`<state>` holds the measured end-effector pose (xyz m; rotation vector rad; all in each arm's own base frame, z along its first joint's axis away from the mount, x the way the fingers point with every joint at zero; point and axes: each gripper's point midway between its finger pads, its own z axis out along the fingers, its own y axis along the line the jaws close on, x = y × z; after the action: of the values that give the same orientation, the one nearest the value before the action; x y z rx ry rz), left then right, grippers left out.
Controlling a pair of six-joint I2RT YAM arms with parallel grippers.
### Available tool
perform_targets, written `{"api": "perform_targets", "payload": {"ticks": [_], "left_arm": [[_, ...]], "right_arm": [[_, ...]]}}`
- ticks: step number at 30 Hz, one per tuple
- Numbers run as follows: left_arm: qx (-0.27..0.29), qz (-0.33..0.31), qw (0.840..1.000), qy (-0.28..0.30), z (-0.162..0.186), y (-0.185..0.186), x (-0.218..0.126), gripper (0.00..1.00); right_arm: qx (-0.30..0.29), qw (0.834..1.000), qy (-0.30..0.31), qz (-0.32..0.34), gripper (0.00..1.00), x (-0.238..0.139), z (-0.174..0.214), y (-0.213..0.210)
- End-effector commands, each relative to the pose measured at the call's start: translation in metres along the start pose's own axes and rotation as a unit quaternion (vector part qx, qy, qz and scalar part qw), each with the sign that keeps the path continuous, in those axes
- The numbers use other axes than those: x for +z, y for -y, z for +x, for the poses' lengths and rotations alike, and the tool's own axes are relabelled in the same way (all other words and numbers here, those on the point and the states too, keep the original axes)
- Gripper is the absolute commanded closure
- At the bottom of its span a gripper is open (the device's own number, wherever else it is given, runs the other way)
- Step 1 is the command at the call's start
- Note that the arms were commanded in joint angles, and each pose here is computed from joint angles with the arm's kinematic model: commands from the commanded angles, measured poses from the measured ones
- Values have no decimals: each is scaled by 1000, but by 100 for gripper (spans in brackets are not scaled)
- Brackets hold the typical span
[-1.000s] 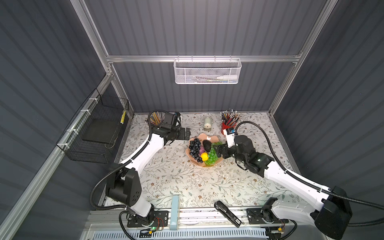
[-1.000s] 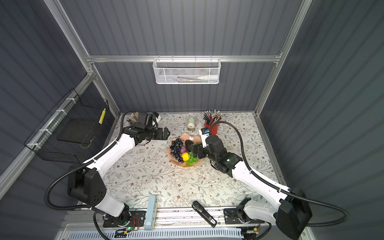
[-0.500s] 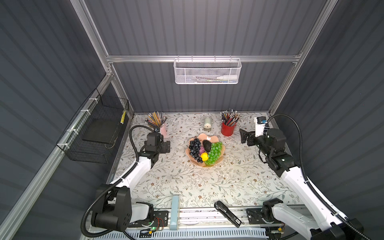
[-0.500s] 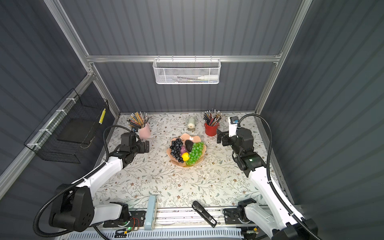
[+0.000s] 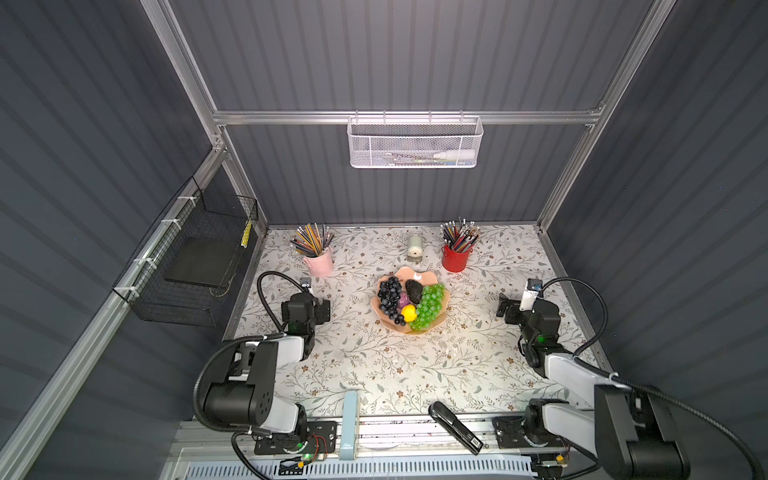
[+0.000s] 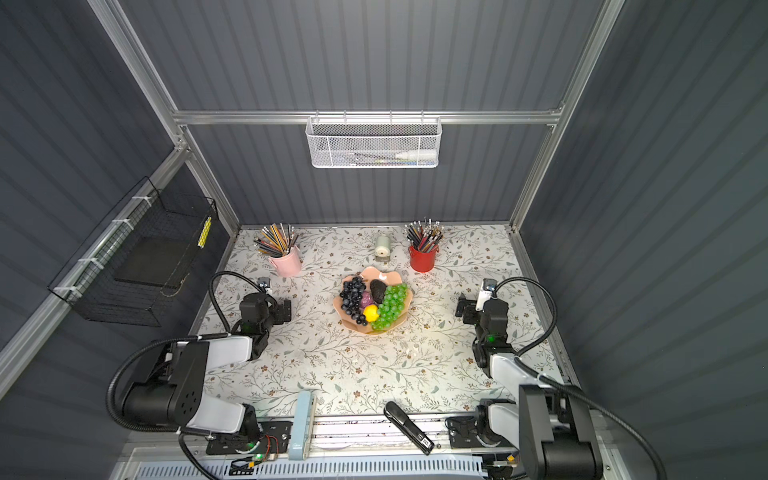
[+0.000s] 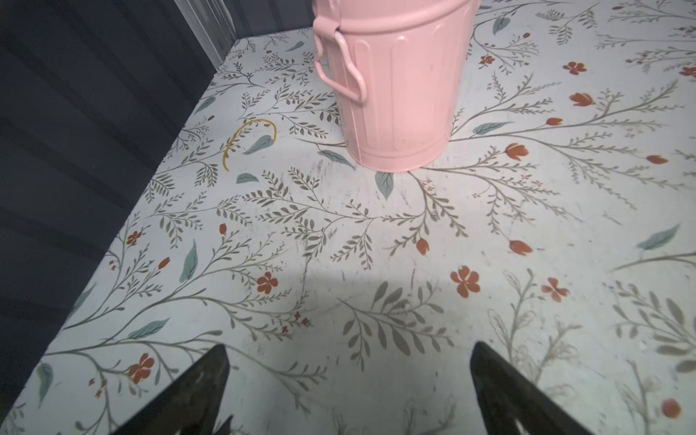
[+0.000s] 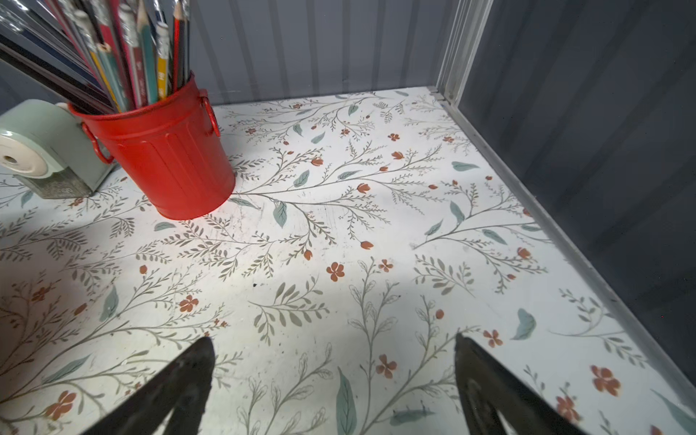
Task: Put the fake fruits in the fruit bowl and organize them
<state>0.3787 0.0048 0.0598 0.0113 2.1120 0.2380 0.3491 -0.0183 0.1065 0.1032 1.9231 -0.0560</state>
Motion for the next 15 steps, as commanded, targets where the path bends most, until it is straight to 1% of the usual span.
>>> {"api": "perform_targets", "payload": {"ticks": [1, 2, 3, 4, 5, 6, 7, 8, 9, 11, 12, 13, 15], "left_arm": [[-35, 16, 997, 71, -45, 4, 12, 0], [-30, 28, 996, 82, -43, 9, 16, 0], [-28, 28, 996, 75, -36, 11, 21, 0], [-31, 23, 997, 68, -26, 11, 26, 0], [-35, 12, 996, 83, -28, 8, 29, 0], [-36, 17, 998, 53, -21, 9, 30, 0], [-39, 15, 997, 66, -25, 8, 29, 0], [-36, 16, 996, 76, -26, 9, 29, 0], [-37, 17, 998, 55, -22, 9, 30, 0], [-37, 16, 996, 74, -27, 8, 30, 0], [-38, 16, 997, 62, -23, 8, 30, 0], [-39, 16, 997, 62, -24, 8, 30, 0], [-38, 16, 997, 69, -25, 8, 30, 0]], "right_arm": [[3, 996, 90, -2, 1, 8, -42, -1], [3, 997, 73, -5, 1, 15, -38, -1], [-3, 998, 65, -19, 1, 19, -33, -6], [-7, 998, 65, -27, 1, 22, -30, -8], [-6, 997, 76, -26, 1, 25, -28, -8], [-3, 997, 77, -26, 1, 25, -26, -6], [0, 998, 57, -25, 1, 25, -23, -5], [3, 998, 52, -28, 1, 27, -24, -5], [9, 998, 62, -27, 1, 31, -27, -3], [19, 999, 34, -29, 1, 33, -22, 1], [19, 998, 43, -29, 1, 32, -24, 1], [19, 998, 55, -29, 1, 32, -26, 1], [20, 998, 45, -28, 1, 31, -23, 1]]}}
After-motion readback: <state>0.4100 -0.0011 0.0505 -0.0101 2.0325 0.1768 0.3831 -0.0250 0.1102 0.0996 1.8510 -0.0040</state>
